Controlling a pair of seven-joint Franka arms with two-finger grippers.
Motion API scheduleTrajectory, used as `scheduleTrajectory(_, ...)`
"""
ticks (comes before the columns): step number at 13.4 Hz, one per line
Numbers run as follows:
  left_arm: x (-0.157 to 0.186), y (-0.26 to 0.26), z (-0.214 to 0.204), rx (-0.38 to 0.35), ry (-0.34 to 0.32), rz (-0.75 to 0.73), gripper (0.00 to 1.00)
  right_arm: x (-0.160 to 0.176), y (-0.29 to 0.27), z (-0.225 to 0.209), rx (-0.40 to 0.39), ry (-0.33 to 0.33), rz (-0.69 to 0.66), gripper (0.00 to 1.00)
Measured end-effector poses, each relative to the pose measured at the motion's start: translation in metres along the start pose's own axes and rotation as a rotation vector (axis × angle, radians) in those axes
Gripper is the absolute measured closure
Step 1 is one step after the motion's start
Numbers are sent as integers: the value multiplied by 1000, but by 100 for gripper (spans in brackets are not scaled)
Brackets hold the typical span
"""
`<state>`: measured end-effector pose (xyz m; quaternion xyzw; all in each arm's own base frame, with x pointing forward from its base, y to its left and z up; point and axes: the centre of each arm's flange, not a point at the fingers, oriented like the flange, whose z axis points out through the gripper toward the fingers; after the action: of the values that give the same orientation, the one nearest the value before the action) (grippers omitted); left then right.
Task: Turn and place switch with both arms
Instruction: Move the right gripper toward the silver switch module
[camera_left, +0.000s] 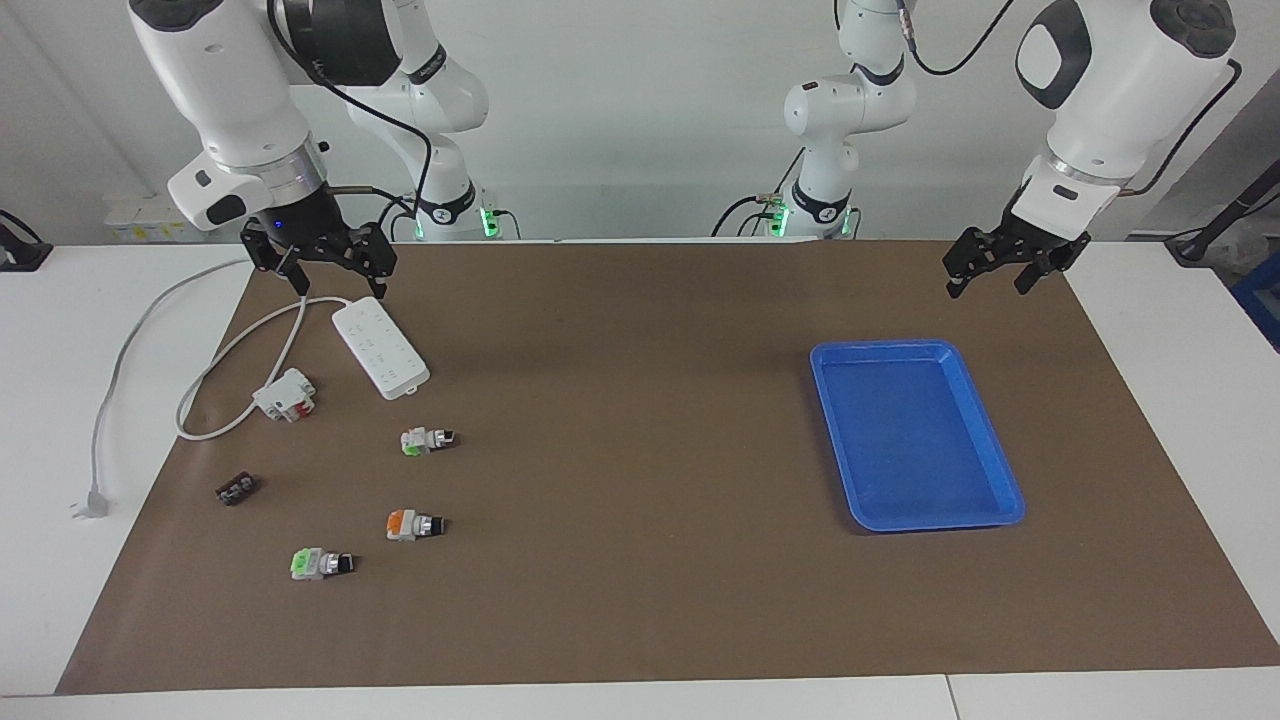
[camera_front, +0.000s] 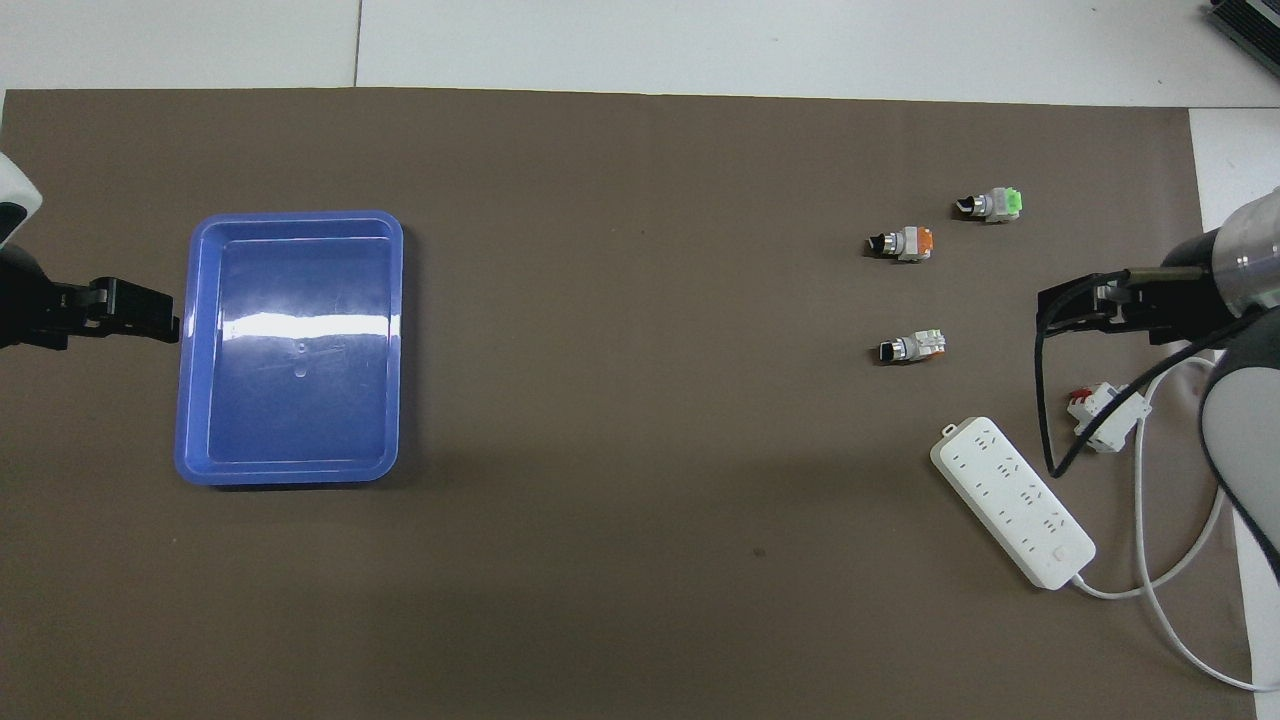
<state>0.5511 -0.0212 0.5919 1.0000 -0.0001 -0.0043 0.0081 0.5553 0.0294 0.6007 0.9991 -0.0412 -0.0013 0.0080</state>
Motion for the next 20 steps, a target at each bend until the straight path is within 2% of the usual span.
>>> scheduleTrajectory(6,0,0,0,0,0,0,0,-1,0,0,0,0,-9,0)
scheduleTrajectory(9,0,0,0,0,0,0,0,0,0,4,0,-1,-135,0)
scheduleTrajectory(13,0,0,0,0,0,0,0,3,3,24,0,3,-416,0)
scheduleTrajectory(16,0,0,0,0,0,0,0,6,3,43,-3,15,-709,0)
scheduleTrajectory(18,0,0,0,0,0,0,0,10,1,66,-9,31,-898,0)
scheduleTrajectory(20,0,0,0,0,0,0,0,11,-3,99,-6,18,-1077,0)
